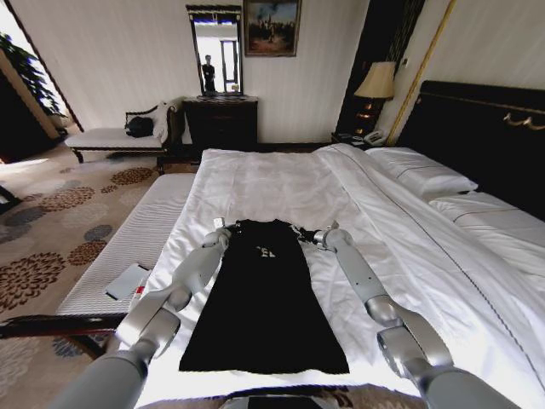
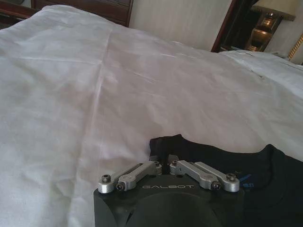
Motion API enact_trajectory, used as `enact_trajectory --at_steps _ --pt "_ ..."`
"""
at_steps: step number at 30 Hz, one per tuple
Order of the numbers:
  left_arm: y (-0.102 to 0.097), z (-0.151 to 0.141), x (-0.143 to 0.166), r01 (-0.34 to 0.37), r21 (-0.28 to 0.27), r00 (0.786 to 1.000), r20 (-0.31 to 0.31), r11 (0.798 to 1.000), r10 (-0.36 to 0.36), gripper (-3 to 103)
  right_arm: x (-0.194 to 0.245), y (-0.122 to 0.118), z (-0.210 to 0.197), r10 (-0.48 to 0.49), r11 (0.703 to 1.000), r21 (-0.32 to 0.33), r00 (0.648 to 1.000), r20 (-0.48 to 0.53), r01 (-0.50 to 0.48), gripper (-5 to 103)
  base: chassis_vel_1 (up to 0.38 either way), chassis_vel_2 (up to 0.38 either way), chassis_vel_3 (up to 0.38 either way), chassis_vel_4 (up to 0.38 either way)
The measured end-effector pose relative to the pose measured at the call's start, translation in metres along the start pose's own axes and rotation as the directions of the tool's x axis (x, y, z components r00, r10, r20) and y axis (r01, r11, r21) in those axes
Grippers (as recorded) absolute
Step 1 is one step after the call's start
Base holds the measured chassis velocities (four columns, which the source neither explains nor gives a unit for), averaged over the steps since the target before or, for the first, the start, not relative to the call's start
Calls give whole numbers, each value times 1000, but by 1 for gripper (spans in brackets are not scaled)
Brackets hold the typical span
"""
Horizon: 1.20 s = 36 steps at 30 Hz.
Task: Fold the clothes on the bed.
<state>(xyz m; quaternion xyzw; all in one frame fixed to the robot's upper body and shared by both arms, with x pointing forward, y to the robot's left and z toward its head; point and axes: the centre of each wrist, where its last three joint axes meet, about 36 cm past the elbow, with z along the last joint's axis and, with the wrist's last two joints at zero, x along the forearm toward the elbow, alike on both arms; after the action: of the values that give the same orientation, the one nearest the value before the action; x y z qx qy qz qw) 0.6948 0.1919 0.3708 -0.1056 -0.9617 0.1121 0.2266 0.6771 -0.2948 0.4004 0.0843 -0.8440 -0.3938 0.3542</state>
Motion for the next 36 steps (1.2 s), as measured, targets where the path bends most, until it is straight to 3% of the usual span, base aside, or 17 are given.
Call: enact_trajectory --at_steps 7,12,14,18,21,26,30,34,36 --pt "-4 2 -2 -5 5 1000 -4 1000 5 2 -5 7 -6 2 1000 19 1000 2 -2 102 0 0 0 0" --pt "-4 5 -1 -6 11 1000 -3 1000 6 2 -9 10 -1 22 999 44 1000 -15 -21 83 0 0 0 0" --pt "-3 5 -1 -6 11 1000 -1 1000 6 2 -9 9 0 29 998 48 999 -17 -28 83 0 0 0 0" --pt "-2 10 1 -7 9 1000 1 1000 7 2 -12 7 3 53 996 66 998 -23 -51 68 0 0 0 0" --pt "-2 12 2 -9 9 1000 0 1000 9 2 -13 9 4 55 996 74 998 -25 -53 67 0 0 0 0" --pt "3 10 5 -9 9 1000 9 1000 9 2 -16 12 5 62 994 88 998 -26 -60 46 0 0 0 0" --pt "7 9 7 -6 9 1000 13 1000 6 2 -17 12 6 69 993 98 997 -28 -66 36 0 0 0 0" --pt "8 9 10 -8 9 1000 16 1000 8 2 -16 12 6 73 992 104 997 -27 -70 14 0 0 0 0" --pt "8 9 10 -9 10 1000 17 1000 9 2 -16 11 6 74 992 105 997 -27 -71 14 0 0 0 0"
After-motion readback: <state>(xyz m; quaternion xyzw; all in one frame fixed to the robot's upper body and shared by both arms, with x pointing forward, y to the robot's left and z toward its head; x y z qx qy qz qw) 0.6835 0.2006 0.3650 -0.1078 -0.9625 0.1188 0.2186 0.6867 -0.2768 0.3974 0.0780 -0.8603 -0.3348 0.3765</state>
